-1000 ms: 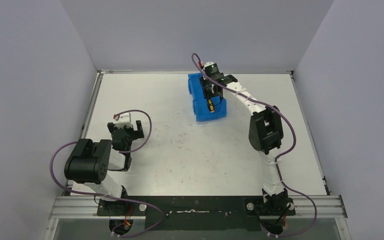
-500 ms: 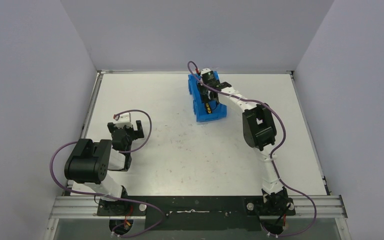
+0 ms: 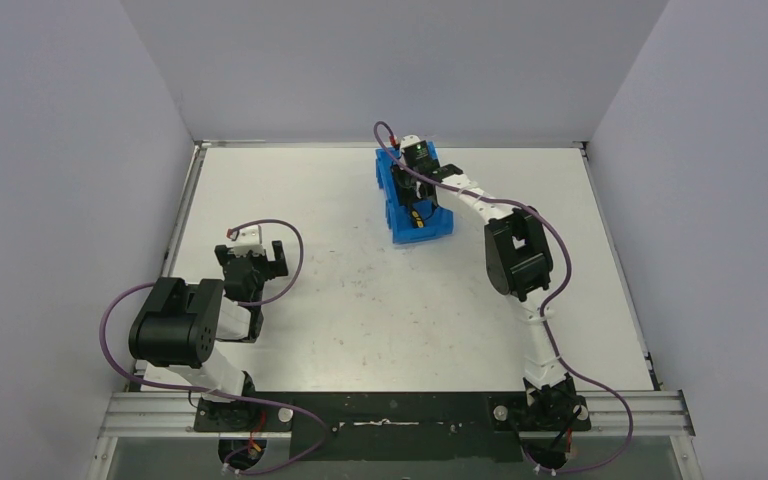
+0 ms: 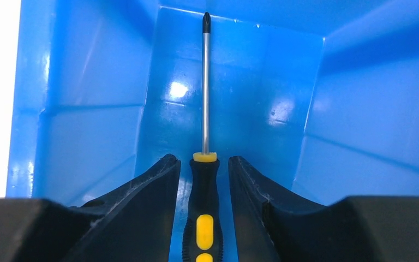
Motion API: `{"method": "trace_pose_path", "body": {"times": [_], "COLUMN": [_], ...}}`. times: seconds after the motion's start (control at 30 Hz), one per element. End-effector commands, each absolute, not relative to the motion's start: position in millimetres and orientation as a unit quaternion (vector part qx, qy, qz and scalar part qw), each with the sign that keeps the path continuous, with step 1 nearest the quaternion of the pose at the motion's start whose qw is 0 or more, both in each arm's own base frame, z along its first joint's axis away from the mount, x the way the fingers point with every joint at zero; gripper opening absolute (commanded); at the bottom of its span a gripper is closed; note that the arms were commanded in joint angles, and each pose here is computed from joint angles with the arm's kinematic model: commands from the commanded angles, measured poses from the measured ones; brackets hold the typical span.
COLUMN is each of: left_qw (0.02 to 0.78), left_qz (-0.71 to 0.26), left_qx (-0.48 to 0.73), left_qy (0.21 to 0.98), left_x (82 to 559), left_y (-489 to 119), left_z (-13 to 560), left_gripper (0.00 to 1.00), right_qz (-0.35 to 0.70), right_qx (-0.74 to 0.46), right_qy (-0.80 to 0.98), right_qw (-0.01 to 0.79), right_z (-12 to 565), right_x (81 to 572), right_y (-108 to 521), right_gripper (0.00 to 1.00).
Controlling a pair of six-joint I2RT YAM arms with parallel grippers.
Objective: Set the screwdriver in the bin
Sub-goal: Place the screwdriver in the bin, then reset both arms
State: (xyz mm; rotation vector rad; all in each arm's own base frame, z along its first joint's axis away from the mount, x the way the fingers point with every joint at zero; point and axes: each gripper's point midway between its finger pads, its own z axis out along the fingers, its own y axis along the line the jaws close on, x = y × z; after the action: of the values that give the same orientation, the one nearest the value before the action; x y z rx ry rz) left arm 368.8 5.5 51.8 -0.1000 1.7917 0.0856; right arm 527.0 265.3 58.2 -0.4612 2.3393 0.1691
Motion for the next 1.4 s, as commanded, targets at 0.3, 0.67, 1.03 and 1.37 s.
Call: {"method": "trace_pose_path", "body": {"times": [0.3, 0.67, 1.03, 1.37], "left_qw": [0.654, 0.653, 0.653, 0.653], "left_qz": [0.034, 0.034, 0.035, 0.034], "left_qx": [-0.043, -0.043, -0.043, -0.043], "left_qy": [0.755, 0.755, 0.755, 0.755], "left_x": [381, 381, 381, 381], "left_y": [4, 4, 4, 4], "left_z": [74, 73, 73, 73], "left_gripper": [0.97, 0.97, 0.97, 0.97], "right_qz": [0.067, 0.07, 0.077, 0.052], "right_qx": [-0.152, -0.149, -0.148, -0.124], "right_qy": [0.879, 0.85, 0.83, 0.834], "right_qw": [0.447, 0.501, 0.533, 0.535], "right_z": [179, 267, 329, 357], "right_x": [535, 528, 501, 481], "right_y": [260, 261, 259, 213], "right_gripper": [0.59, 0.92, 1.0, 1.0]}}
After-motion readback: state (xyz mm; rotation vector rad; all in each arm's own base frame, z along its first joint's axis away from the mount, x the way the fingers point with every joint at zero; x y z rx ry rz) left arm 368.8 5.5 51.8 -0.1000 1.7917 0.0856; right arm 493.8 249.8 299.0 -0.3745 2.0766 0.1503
